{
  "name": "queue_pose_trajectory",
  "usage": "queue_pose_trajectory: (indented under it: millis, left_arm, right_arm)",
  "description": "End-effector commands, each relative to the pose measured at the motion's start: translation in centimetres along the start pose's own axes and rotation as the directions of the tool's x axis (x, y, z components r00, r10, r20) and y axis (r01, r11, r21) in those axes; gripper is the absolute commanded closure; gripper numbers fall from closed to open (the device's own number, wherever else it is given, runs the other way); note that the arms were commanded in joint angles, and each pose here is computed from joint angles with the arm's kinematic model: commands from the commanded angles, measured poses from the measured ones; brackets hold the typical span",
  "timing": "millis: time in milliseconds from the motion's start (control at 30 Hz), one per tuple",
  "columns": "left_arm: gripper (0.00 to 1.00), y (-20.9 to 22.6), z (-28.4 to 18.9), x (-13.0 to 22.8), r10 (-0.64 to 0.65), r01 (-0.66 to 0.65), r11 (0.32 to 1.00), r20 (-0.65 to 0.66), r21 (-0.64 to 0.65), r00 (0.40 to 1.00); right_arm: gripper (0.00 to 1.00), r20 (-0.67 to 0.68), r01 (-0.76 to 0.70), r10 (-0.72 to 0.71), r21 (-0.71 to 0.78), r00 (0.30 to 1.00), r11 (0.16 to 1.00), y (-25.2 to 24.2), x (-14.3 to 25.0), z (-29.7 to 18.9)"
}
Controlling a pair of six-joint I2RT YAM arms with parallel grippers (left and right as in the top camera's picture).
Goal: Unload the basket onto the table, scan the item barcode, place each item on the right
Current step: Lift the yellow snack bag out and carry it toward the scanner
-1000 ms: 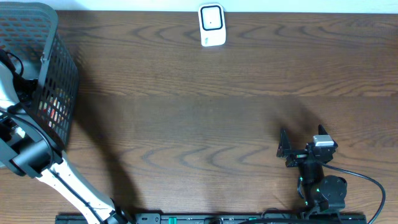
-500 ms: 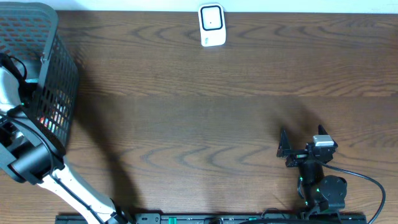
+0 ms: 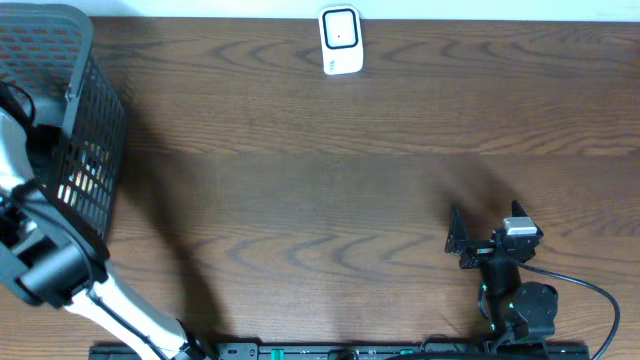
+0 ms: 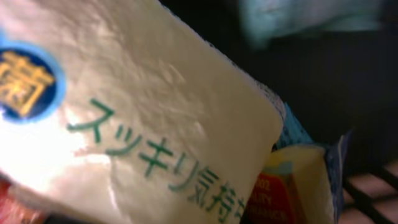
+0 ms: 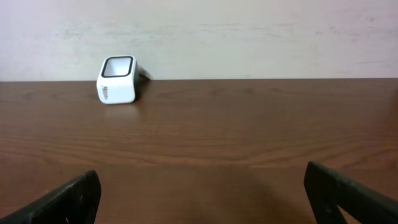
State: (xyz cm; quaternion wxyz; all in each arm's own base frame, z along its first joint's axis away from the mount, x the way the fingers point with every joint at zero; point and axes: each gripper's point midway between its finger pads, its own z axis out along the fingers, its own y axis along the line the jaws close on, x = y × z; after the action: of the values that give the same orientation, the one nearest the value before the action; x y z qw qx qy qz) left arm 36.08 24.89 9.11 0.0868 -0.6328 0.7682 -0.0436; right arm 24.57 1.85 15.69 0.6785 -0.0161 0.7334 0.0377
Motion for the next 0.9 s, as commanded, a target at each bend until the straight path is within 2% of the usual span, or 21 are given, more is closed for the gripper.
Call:
queue_pose_trajectory:
  millis: [0, 167, 267, 400, 500, 633, 767, 867]
  left_arm:
    - [0.93, -2.4, -8.7, -1.0, 0.033, -0.063, 0.983, 0.172, 0.173, 0.984]
    - [0.93, -3.6, -17.8, -1.2, 0.004, -0.133, 0.934, 0.364, 0.331, 0.931]
    - [0.92, -3.6, -21.7, -0.8, -0.022, -0.165, 0.906, 0.434, 0.389, 0.901]
    - [0.93, -3.4, -26.2, 0.1, -0.116, -0.147, 0.863, 0.473, 0.483, 0.873]
    - [0.93, -4.5, -29.4, 1.7, -0.121, -0.209, 0.802, 0.496, 0.559, 0.86]
    - [0.93, -7.1, -32.7, 4.4, -0.03, -0.387, 0.708, 0.573, 0.59, 0.819]
    - [0.93, -9.5, -34.4, 7.6, 0.125, -0.605, 0.614, 0.694, 0.507, 0.709]
    - [0.93, -11.4, -34.3, 11.1, 0.248, -0.723, 0.526, 0.733, 0.448, 0.634]
  right_arm:
    - [0.01, 0.001, 0.011, -0.011, 0.007, 1.0, 1.0, -0.2, 0.1, 0.0]
    - [0.01, 0.001, 0.012, -0.012, 0.008, 1.0, 1.0, -0.2, 0.1, 0.0]
    - [0.01, 0.001, 0.012, -0.012, 0.008, 1.0, 1.0, -0.2, 0.1, 0.0]
    - [0.01, 0.001, 0.012, -0.012, 0.008, 1.0, 1.0, -0.2, 0.1, 0.0]
    - [0.01, 0.001, 0.012, -0.012, 0.008, 1.0, 1.0, -0.2, 0.1, 0.0]
    - [0.01, 0.001, 0.012, -0.012, 0.007, 1.0, 1.0, -0.2, 0.1, 0.0]
    - [0.01, 0.001, 0.012, -0.012, 0.007, 1.0, 1.0, -0.2, 0.1, 0.0]
    - [0.01, 0.001, 0.011, -0.011, 0.008, 1.0, 1.0, -0.2, 0.1, 0.0]
